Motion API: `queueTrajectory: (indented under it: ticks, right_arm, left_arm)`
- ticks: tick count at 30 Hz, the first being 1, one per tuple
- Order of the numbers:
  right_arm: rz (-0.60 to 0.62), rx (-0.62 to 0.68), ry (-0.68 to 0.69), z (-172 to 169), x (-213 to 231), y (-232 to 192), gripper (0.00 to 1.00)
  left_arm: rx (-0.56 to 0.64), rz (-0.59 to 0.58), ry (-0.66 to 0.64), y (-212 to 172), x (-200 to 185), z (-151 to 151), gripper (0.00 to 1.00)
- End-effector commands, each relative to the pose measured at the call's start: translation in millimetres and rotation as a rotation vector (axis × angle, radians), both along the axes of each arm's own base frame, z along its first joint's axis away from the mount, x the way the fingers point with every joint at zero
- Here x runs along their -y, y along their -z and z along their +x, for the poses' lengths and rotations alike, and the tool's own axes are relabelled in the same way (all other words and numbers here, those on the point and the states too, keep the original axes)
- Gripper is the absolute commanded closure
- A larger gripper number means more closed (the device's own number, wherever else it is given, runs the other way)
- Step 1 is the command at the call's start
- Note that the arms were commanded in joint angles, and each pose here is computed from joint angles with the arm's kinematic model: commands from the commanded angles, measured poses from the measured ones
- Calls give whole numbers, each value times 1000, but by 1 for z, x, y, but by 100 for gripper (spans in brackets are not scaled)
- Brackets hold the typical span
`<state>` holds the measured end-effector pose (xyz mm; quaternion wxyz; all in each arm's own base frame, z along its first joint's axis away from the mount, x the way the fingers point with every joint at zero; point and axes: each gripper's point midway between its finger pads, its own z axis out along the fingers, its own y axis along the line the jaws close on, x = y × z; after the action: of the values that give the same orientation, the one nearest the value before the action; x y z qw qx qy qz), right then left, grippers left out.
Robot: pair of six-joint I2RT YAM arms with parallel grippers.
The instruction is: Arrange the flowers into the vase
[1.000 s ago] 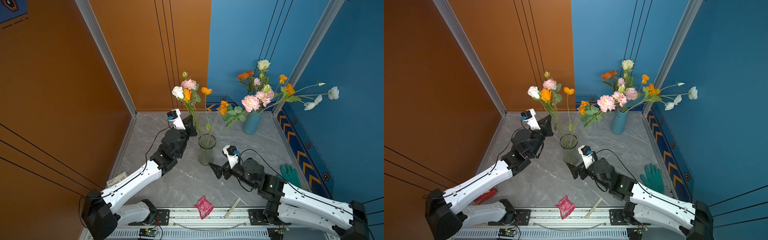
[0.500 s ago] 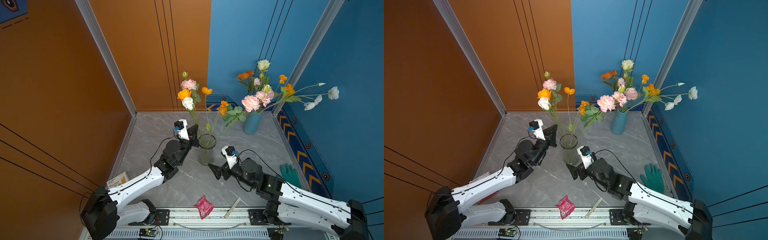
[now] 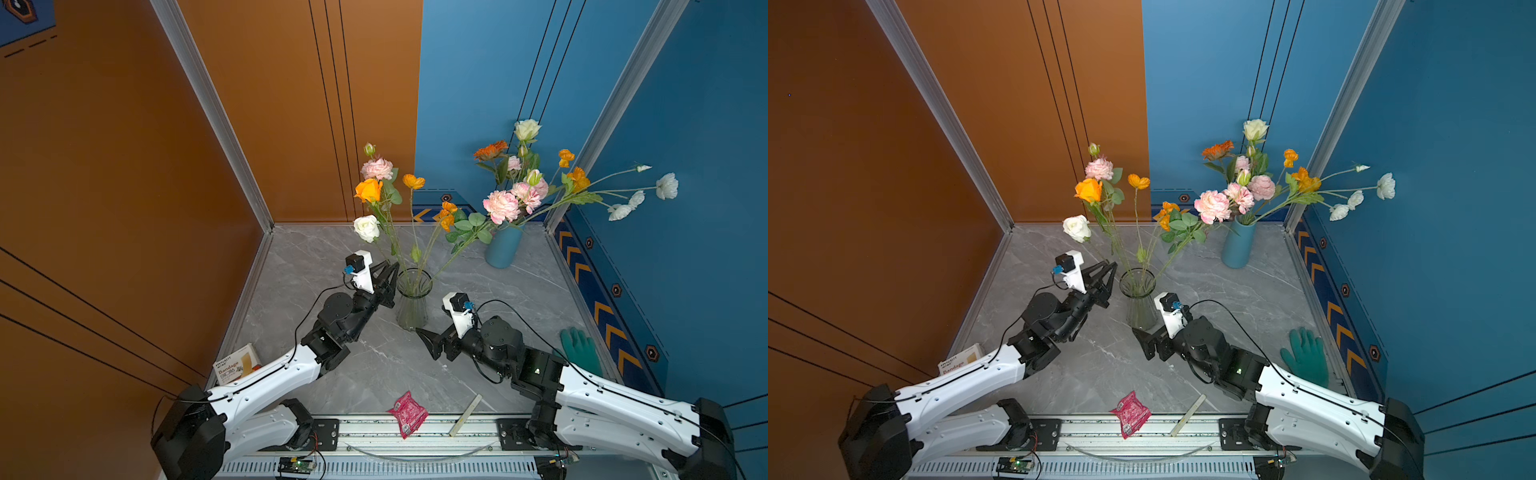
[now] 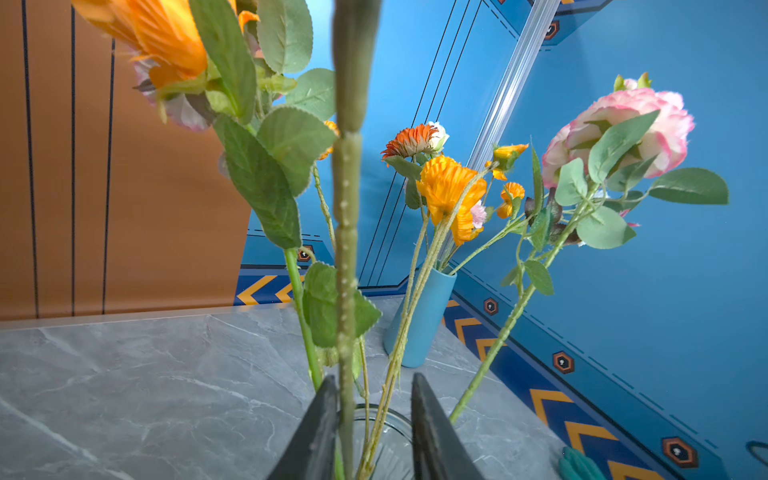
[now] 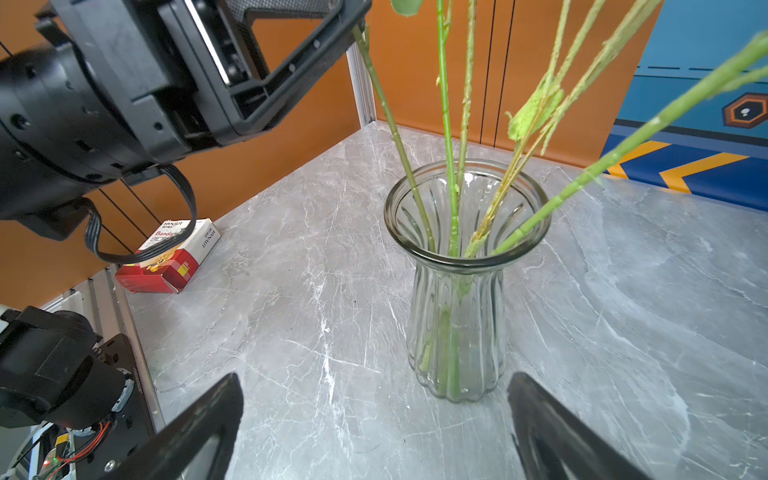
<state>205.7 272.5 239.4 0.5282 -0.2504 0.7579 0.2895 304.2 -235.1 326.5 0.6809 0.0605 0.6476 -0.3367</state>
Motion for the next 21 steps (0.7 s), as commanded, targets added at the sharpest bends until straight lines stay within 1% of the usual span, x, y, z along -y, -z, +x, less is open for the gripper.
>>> queueTrajectory:
  ticks: [1, 2, 5, 8, 12, 13, 14, 15, 21]
  right_arm:
    - [16, -13, -4, 0, -1, 4, 0]
    - [17, -13, -4, 0, -2, 3, 0]
    - [18, -11, -3, 0, -1, 2, 0]
    - [22, -8, -1, 1, -2, 2, 0]
    - [18, -12, -9, 2, -7, 2, 0]
    - [16, -12, -11, 3, -7, 2, 0]
    - [15, -13, -11, 3, -8, 3, 0]
    - [16, -14, -11, 2, -7, 3, 0]
    - [17, -11, 1, 2, -3, 2, 0]
  left_arm:
    - [24, -12, 30, -5, 0, -7, 64]
    - [21, -12, 34, -4, 0, -7, 62]
    - [10, -13, 55, 0, 3, -8, 52]
    - [11, 6, 85, 5, 7, -12, 44]
    - [6, 10, 88, 10, 3, -17, 28]
    - [5, 15, 88, 11, 2, -18, 19]
    - [0, 21, 84, 13, 0, -19, 0]
    - [-9, 30, 80, 16, -1, -20, 2]
    - [-47, 85, 82, 29, -10, -26, 2]
